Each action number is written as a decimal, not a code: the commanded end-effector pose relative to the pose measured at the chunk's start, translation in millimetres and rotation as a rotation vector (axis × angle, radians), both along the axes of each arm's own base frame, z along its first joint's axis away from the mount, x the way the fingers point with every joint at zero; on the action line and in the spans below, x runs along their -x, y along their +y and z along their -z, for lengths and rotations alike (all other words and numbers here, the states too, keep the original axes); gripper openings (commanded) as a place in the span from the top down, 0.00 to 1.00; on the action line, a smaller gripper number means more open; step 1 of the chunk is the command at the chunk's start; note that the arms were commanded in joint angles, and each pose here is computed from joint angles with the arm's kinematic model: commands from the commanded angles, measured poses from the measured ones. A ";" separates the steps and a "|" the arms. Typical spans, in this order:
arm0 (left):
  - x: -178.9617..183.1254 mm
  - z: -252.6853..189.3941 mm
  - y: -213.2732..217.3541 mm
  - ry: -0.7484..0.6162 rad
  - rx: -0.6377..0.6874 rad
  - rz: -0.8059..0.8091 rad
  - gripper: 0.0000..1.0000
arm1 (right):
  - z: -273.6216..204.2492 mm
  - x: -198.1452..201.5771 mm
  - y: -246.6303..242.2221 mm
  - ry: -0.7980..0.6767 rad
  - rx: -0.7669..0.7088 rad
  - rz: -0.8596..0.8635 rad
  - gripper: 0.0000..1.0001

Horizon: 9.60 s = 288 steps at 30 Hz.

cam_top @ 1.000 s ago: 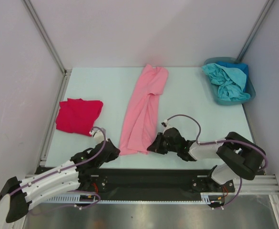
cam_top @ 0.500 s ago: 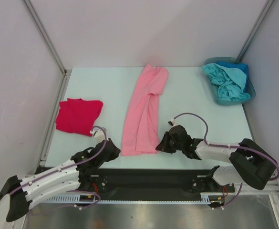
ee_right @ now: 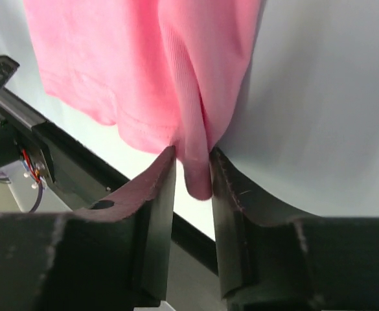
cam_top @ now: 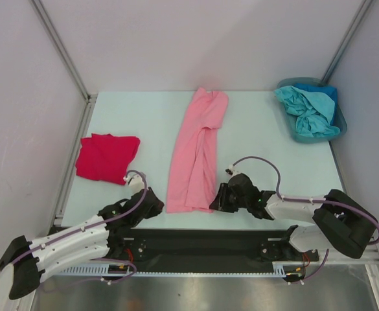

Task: Fold and stack the t-shirts
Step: Fold the tshirt

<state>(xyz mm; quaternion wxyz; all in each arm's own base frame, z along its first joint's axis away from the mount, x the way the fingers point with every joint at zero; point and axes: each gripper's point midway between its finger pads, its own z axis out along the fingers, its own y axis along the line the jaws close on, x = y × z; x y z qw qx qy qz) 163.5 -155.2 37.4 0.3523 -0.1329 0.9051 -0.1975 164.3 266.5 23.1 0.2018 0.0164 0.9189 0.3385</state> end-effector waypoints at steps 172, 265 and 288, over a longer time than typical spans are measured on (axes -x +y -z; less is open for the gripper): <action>-135.7 -95.7 -86.8 -0.220 0.108 0.122 0.98 | -93.8 -155.3 -8.7 -0.186 -0.078 0.167 1.00; -142.6 -2.9 -39.5 -0.134 0.198 0.018 0.51 | -19.8 -131.5 -58.6 -0.193 -0.191 0.312 0.35; -154.8 7.3 -62.7 -0.100 0.279 0.050 0.53 | 12.3 -155.4 -39.6 -0.101 -0.247 0.338 0.38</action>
